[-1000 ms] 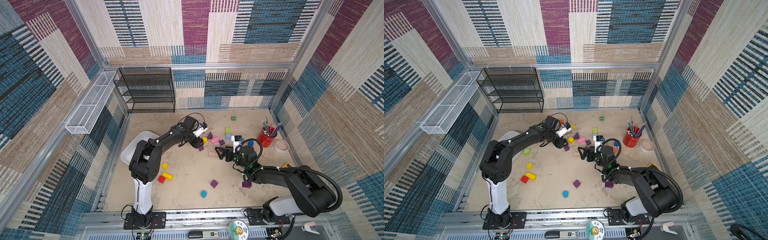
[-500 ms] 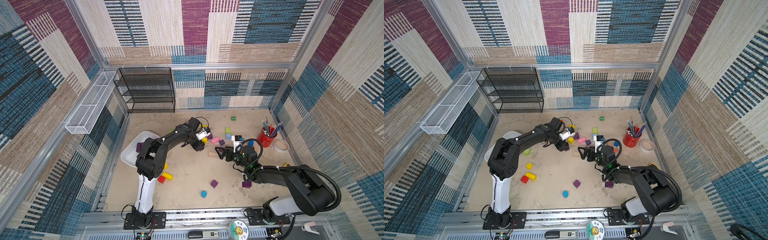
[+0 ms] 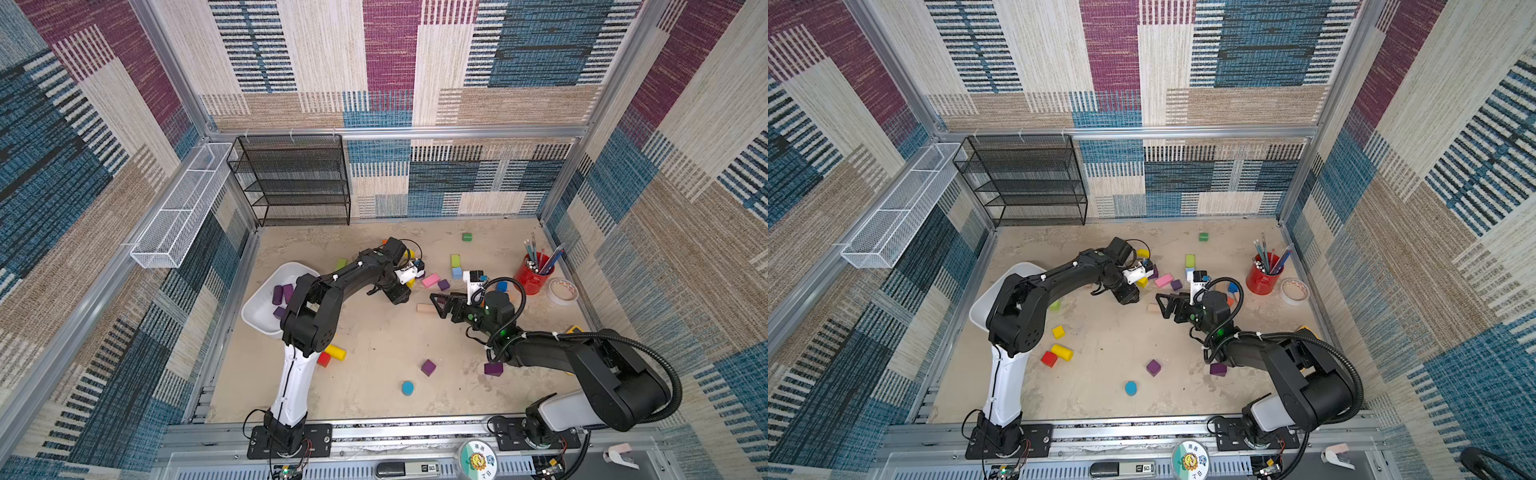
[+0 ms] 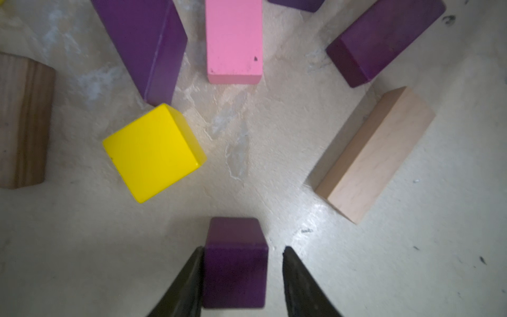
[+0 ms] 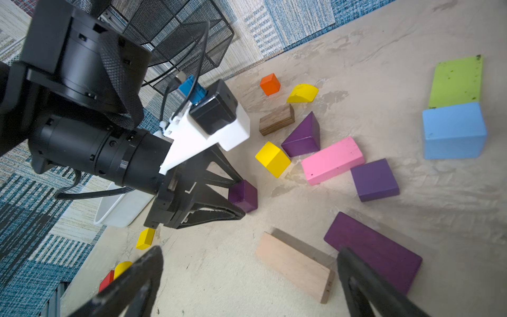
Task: Pick purple bricks into the storage bin
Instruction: Pick up the building block from the center of the board.
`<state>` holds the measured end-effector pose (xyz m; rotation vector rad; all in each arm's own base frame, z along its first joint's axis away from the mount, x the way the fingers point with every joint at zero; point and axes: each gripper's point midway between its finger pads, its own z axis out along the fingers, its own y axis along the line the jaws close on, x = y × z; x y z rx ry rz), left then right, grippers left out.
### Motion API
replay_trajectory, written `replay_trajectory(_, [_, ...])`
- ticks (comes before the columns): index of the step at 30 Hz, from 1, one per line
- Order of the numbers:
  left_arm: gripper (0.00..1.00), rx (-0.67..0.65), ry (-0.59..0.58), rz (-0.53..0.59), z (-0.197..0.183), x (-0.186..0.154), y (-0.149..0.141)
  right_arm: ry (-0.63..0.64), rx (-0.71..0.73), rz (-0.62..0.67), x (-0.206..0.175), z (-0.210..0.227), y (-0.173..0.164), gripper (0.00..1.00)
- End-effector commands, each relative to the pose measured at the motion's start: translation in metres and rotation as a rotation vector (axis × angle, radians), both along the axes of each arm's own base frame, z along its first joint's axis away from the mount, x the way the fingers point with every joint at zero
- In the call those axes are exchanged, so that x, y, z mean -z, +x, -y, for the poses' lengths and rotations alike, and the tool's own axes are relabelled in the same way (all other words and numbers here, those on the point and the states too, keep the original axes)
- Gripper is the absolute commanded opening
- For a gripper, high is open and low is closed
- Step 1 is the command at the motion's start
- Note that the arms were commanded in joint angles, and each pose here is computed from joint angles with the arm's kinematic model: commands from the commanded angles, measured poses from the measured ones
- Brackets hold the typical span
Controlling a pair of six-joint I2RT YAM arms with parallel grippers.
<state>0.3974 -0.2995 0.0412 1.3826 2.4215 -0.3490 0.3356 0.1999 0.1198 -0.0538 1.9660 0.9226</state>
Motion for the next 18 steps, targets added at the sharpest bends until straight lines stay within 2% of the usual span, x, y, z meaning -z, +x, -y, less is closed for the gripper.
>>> replay_trajectory(1, [0.42, 0.007, 0.020, 0.004, -0.001, -0.001, 0.000, 0.013, -0.001, 0.025, -0.006, -0.001, 0.002, 0.99])
replay_trajectory(10, [0.28, -0.031, 0.054, 0.012, -0.005, -0.004, 0.002, 0.011, 0.005, 0.025, -0.006, 0.000, 0.003, 0.99])
replay_trajectory(18, [0.31, -0.107, 0.084, 0.022, -0.014, -0.007, 0.004, 0.011, 0.008, 0.027, -0.007, 0.001, 0.002, 0.99])
